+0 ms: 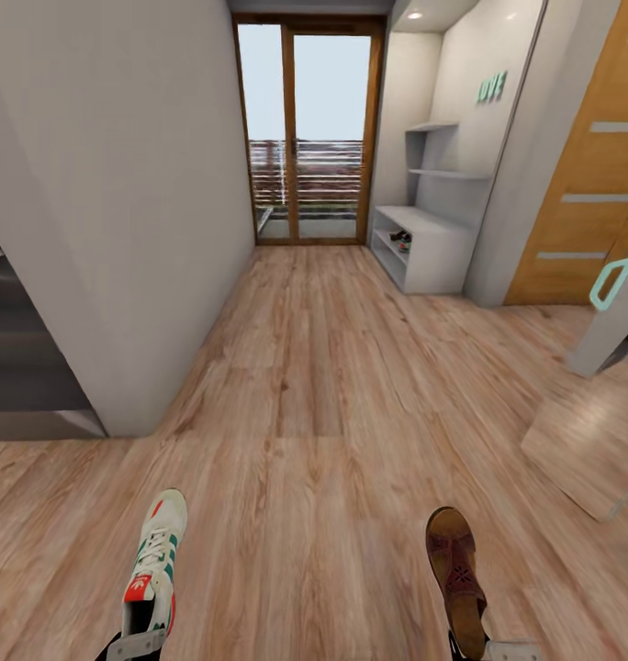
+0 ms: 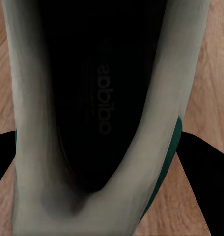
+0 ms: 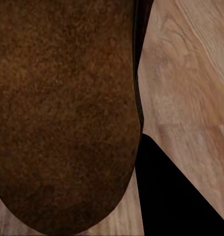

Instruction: Pick up the two gym shoes and the two sandals from the corridor floor and place them onto the hallstand (shoe rack) in the corridor, making sure they are on the rack and not on the floor. Arrange them so the two gym shoes are next to each other and the two sandals are next to each other.

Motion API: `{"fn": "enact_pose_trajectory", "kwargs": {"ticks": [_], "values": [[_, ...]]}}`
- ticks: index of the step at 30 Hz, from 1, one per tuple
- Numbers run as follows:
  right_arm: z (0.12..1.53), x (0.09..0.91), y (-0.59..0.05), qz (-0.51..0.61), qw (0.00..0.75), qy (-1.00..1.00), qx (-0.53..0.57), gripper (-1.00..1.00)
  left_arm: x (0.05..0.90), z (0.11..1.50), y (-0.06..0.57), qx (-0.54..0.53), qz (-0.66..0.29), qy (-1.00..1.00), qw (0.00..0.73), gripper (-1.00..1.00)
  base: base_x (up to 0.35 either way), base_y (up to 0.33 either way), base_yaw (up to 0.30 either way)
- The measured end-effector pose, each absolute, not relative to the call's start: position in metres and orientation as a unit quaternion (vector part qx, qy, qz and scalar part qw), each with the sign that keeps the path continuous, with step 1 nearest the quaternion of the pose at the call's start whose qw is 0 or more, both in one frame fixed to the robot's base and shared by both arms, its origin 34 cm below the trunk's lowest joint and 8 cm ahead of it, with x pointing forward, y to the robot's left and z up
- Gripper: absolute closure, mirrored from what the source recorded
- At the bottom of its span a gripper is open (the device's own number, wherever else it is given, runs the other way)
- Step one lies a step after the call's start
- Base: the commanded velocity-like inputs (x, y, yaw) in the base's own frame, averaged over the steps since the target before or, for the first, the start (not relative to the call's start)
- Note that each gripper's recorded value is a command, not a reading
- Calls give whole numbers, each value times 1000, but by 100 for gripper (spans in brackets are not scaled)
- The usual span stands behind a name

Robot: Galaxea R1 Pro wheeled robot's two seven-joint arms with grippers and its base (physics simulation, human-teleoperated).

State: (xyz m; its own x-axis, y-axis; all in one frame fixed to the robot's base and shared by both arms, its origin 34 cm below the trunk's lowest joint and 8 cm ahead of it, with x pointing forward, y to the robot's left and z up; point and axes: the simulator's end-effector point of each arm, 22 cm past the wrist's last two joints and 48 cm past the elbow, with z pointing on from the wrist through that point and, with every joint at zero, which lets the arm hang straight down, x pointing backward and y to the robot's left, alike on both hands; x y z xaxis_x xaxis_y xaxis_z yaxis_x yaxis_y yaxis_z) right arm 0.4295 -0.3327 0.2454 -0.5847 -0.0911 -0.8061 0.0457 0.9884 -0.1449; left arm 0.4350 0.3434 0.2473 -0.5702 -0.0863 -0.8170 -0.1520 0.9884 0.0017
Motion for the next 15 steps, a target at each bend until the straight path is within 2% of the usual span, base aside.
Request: {"fn": "enact_pose_trajectory", "kwargs": {"ticks": [12, 15], "values": [[245, 430, -333, -75, 456, 887, -12, 100, 435, 247, 343, -67, 36, 885, 459, 100, 337, 4, 0], [246, 430, -333, -75, 456, 887, -12, 100, 435, 247, 343, -67, 36, 885, 458, 100, 337, 0, -77]]}}
